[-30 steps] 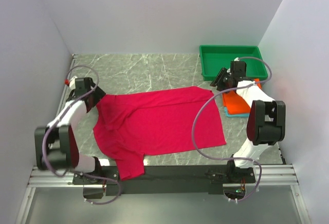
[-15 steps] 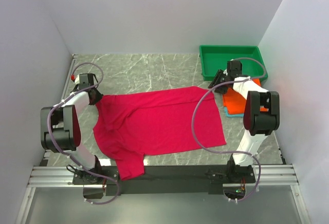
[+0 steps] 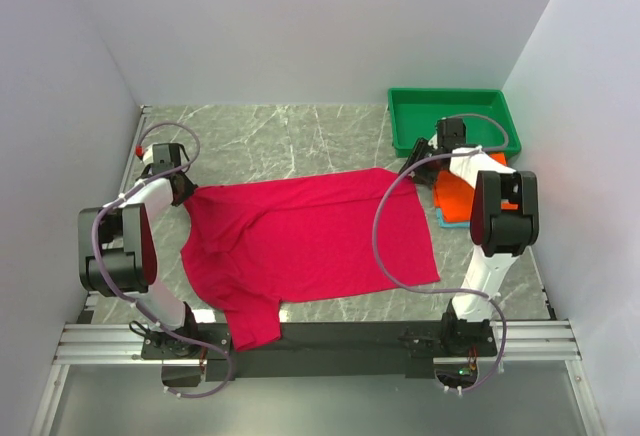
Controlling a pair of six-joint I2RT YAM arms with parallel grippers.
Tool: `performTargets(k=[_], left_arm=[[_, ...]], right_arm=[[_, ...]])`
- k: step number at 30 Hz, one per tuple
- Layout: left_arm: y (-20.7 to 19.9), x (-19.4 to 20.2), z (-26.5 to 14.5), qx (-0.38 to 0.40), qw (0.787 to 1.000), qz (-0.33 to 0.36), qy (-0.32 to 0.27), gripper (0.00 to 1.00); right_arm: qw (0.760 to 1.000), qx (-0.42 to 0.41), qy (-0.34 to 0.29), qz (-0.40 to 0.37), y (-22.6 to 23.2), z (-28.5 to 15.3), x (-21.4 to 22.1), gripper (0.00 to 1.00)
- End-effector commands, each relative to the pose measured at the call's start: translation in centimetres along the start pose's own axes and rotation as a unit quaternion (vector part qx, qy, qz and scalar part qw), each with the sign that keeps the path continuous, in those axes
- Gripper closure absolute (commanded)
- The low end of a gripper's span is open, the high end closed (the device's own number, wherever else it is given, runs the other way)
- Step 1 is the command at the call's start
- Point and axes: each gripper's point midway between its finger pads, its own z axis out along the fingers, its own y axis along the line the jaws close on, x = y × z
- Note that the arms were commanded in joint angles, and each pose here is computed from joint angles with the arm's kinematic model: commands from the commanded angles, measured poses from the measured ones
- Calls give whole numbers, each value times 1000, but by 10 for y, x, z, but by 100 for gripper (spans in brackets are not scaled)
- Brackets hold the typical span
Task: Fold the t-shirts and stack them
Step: Fold the tshirt
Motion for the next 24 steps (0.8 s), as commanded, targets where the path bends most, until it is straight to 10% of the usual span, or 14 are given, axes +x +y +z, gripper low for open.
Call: performTargets(k=[1,16,19,24], left_arm=[[1,-8,2,-4,1000,6,-14,93],[16,-32,13,-44,999,9,-29,91],[8,-45,2,-27,999,6,-47,75],[5,-73,-34,-21,996,-8,-87,17]], right_arm=[[999,-20,-2,-27,17,2,-11,46],[999,13,23,-21,10,2,11,48],[1000,5,13,-20,16,-5,9,48],[1000,11,-17,-19,20,-21,5,48]])
